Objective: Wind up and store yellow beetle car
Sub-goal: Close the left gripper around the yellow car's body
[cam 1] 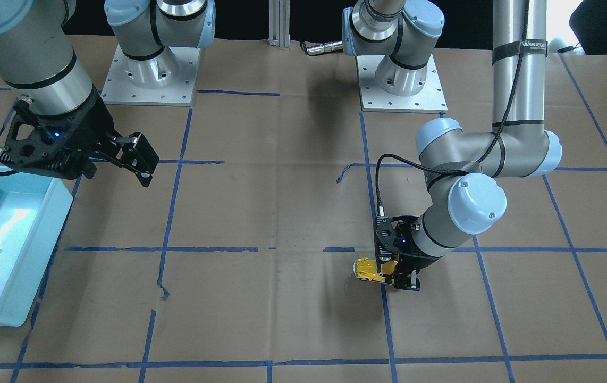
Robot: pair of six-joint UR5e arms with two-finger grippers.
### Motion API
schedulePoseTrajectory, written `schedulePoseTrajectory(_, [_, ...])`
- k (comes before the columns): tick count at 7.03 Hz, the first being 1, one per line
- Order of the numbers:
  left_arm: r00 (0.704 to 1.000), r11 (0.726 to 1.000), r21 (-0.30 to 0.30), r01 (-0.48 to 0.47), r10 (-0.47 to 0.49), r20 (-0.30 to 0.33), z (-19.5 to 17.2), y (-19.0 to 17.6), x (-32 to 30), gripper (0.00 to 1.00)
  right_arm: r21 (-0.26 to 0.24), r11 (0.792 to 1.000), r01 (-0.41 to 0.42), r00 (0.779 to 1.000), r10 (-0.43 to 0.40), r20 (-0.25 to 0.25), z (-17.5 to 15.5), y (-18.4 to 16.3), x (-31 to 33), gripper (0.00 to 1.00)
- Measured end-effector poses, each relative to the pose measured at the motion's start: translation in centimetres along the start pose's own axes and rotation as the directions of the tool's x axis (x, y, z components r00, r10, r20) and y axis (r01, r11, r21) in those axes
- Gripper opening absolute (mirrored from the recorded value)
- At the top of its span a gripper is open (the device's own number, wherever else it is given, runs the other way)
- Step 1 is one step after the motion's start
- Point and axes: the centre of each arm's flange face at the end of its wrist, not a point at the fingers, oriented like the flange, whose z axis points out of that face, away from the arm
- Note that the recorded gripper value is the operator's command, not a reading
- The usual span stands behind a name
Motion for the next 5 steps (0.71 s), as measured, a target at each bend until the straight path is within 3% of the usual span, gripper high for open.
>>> schedulePoseTrajectory(2, [1.0, 1.0, 0.003, 0.005, -0.005, -0.009, 0.7, 0.5, -0.5, 0.0, -0.033, 0.999, 0.002, 1.0, -0.003, -0.014, -0.5, 0.5, 0.2, 1.0])
schedulePoseTrajectory(5, [1.0, 1.0, 0.001, 0.009, -0.009, -0.02, 1.4, 0.7, -0.6, 0.0, -0.04, 0.999, 0.004, 1.0, -0.005, -0.029, -0.7, 0.9, 0.3, 1.0])
